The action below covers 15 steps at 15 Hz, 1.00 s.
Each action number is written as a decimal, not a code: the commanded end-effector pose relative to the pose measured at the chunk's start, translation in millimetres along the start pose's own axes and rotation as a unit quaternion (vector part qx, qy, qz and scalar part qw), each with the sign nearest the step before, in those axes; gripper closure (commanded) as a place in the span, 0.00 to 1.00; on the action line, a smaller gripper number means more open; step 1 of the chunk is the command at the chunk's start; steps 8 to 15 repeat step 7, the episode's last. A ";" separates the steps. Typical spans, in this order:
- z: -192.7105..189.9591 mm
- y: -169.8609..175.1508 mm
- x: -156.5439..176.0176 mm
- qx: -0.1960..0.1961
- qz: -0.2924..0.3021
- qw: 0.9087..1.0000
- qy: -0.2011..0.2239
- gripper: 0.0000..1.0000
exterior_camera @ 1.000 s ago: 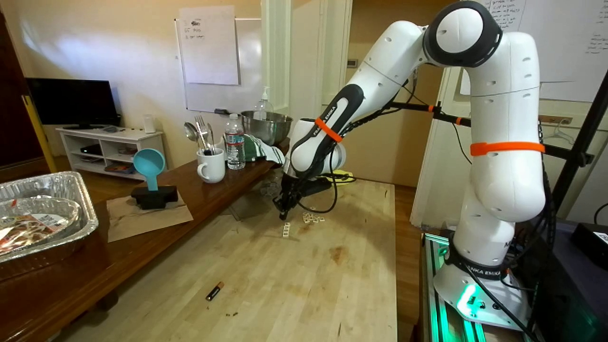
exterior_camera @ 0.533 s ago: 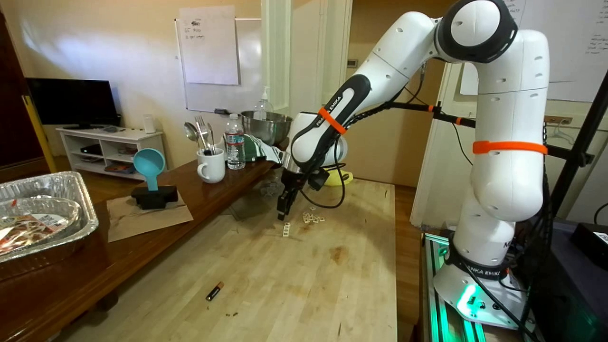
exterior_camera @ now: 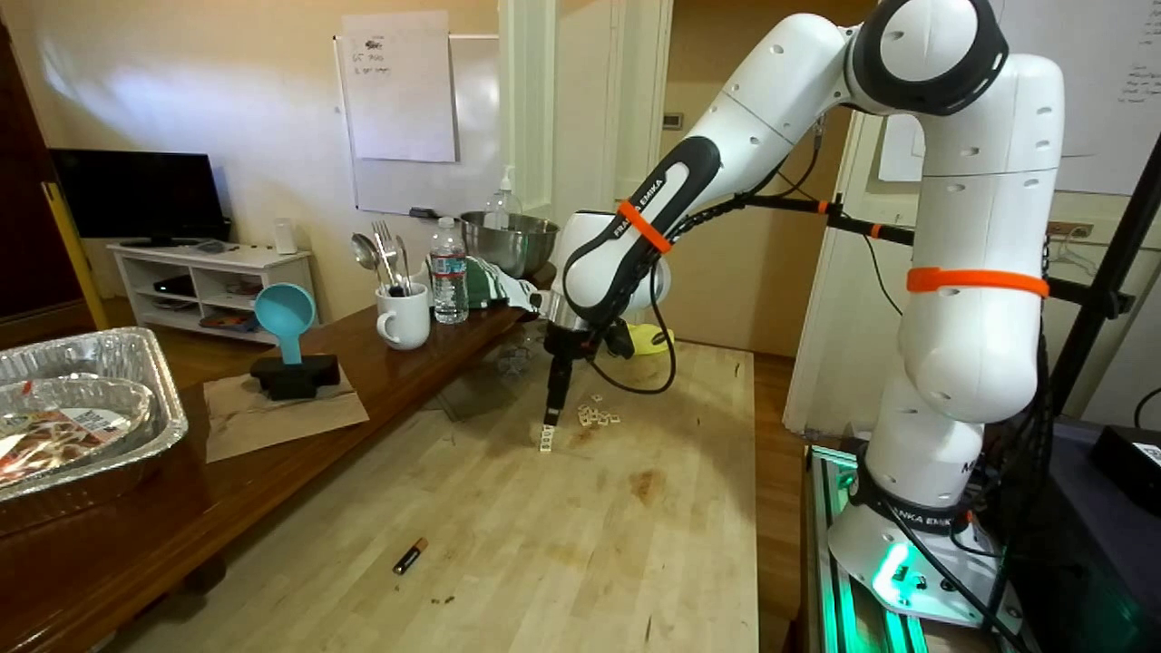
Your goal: Use four letter tiles to form a word
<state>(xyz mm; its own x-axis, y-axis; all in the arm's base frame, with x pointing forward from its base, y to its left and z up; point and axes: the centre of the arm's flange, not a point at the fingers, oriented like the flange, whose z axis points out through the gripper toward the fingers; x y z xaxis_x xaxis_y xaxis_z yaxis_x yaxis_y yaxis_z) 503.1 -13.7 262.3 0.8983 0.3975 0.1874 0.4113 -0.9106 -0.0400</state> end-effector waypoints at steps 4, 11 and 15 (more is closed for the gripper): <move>0.0 -1.5 -1.0 -0.001 -0.009 1.000 -0.002 0.00; 0.0 -1.6 -1.0 -0.001 -0.011 1.000 -0.002 0.00; 0.0 -1.6 -1.0 -0.001 -0.011 1.000 -0.002 0.00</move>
